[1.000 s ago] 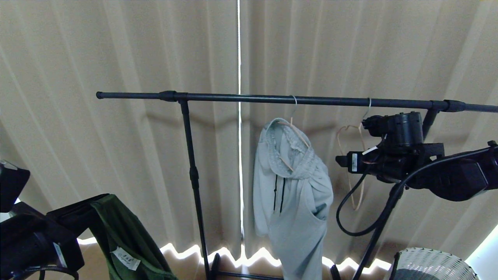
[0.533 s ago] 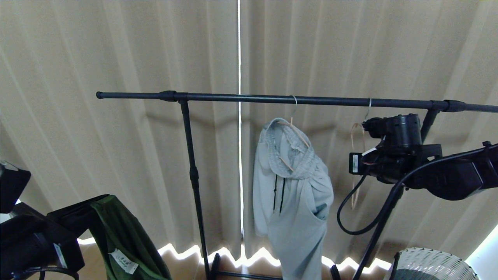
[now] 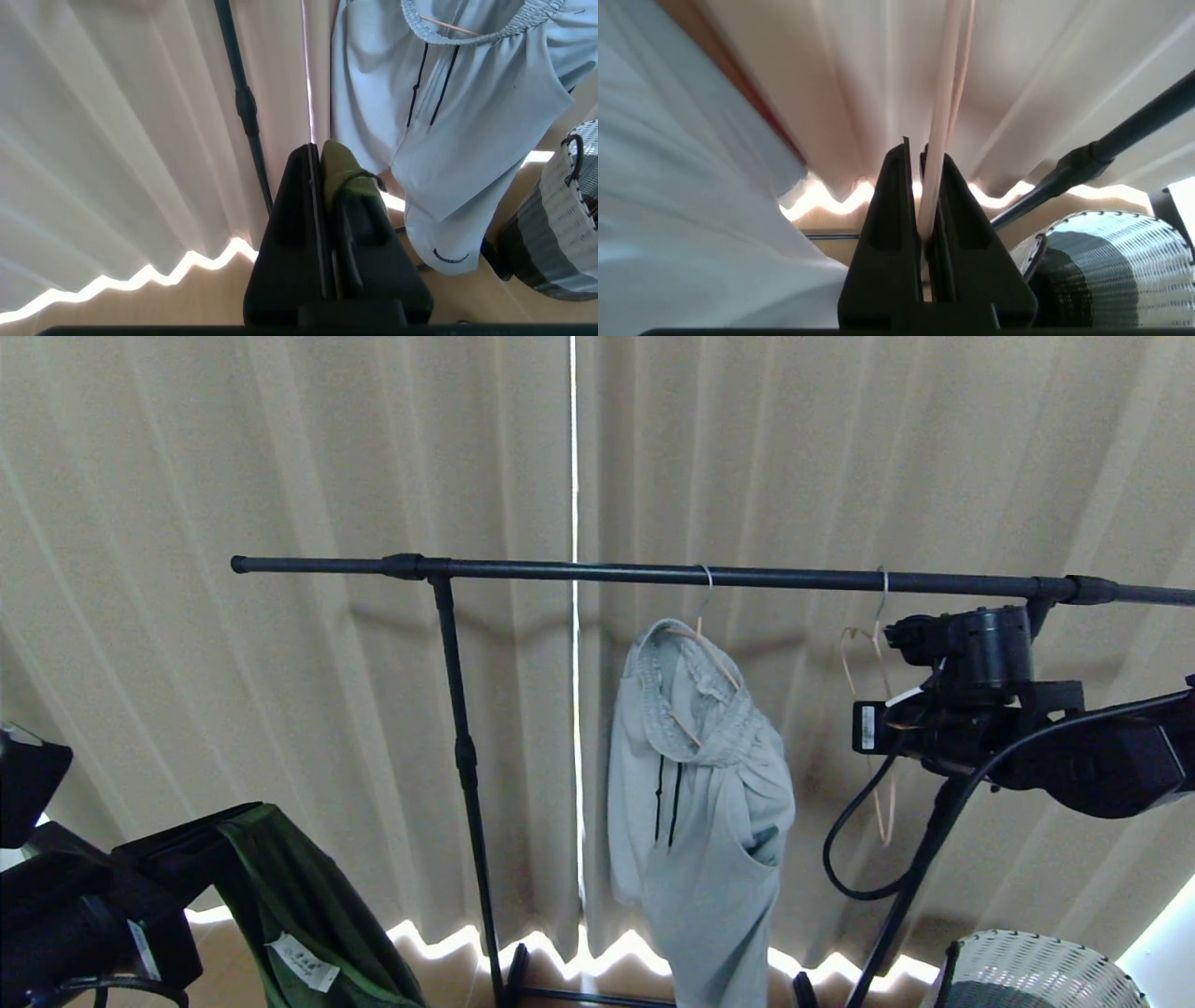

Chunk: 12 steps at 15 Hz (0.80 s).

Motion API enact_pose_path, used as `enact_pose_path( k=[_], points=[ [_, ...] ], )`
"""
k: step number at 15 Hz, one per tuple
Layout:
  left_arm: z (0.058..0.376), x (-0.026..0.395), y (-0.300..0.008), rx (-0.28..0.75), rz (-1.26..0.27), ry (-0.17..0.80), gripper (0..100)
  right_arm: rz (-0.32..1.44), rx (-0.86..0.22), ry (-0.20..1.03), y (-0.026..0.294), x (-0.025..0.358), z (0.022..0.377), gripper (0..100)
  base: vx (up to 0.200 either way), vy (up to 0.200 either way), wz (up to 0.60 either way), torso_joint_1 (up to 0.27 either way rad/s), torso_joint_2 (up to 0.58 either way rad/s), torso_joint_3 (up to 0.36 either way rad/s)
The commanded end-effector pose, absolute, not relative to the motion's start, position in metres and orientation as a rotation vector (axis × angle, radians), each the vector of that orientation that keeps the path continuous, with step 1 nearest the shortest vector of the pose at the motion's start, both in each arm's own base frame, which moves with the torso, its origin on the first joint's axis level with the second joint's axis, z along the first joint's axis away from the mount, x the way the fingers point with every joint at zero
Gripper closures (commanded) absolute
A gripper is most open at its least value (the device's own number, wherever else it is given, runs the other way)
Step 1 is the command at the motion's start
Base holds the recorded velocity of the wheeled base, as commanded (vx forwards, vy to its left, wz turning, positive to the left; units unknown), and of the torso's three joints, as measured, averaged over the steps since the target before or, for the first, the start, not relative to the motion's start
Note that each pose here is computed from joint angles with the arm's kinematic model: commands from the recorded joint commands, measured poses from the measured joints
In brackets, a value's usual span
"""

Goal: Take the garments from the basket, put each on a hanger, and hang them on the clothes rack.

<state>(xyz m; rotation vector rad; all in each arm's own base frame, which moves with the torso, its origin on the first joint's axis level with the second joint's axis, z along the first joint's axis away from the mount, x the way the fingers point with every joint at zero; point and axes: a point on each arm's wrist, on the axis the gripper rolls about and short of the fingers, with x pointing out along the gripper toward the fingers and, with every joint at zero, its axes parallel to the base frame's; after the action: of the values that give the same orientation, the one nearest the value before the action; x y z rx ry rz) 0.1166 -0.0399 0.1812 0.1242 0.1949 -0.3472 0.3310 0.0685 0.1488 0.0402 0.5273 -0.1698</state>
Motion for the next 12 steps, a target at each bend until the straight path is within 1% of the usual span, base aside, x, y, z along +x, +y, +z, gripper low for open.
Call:
enact_pose_path(
  k=[1, 3, 4, 6, 7, 12],
  points=[
    [0.181, 0.116, -0.04, 0.124, -0.347, 0.194, 100, -0.159, 0.027, 0.506, 0.066, 0.32, 0.157, 100, 0.0, 0.0, 0.0, 0.0, 0.0, 0.0],
    [0.181, 0.116, -0.04, 0.124, -0.347, 0.194, 100, -0.129, -0.008, 0.487, 0.064, 0.308, 0.166, 100, 0.0, 0.0, 0.0, 0.0, 0.0, 0.0],
    [0.181, 0.116, -0.04, 0.124, -0.347, 0.194, 100, -0.11, -0.008, 0.482, 0.063, 0.305, 0.169, 100, 0.0, 0.0, 0.0, 0.0, 0.0, 0.0],
    [0.181, 0.116, -0.04, 0.124, -0.347, 0.193, 100, -0.003, 0.023, 0.458, 0.061, 0.29, 0.181, 100, 0.0, 0.0, 0.0, 0.0, 0.0, 0.0],
    [0.181, 0.116, -0.04, 0.124, -0.347, 0.193, 100, 0.029, 0.021, 0.454, 0.061, 0.285, 0.184, 100, 0.0, 0.0, 0.0, 0.0, 0.0, 0.0],
    [0.179, 0.116, -0.04, 0.128, -0.346, 0.2, 100, 0.044, 0.02, 0.403, 0.058, 0.273, 0.187, 100, 0.0, 0.0, 0.0, 0.0, 0.0, 0.0]
  ],
)
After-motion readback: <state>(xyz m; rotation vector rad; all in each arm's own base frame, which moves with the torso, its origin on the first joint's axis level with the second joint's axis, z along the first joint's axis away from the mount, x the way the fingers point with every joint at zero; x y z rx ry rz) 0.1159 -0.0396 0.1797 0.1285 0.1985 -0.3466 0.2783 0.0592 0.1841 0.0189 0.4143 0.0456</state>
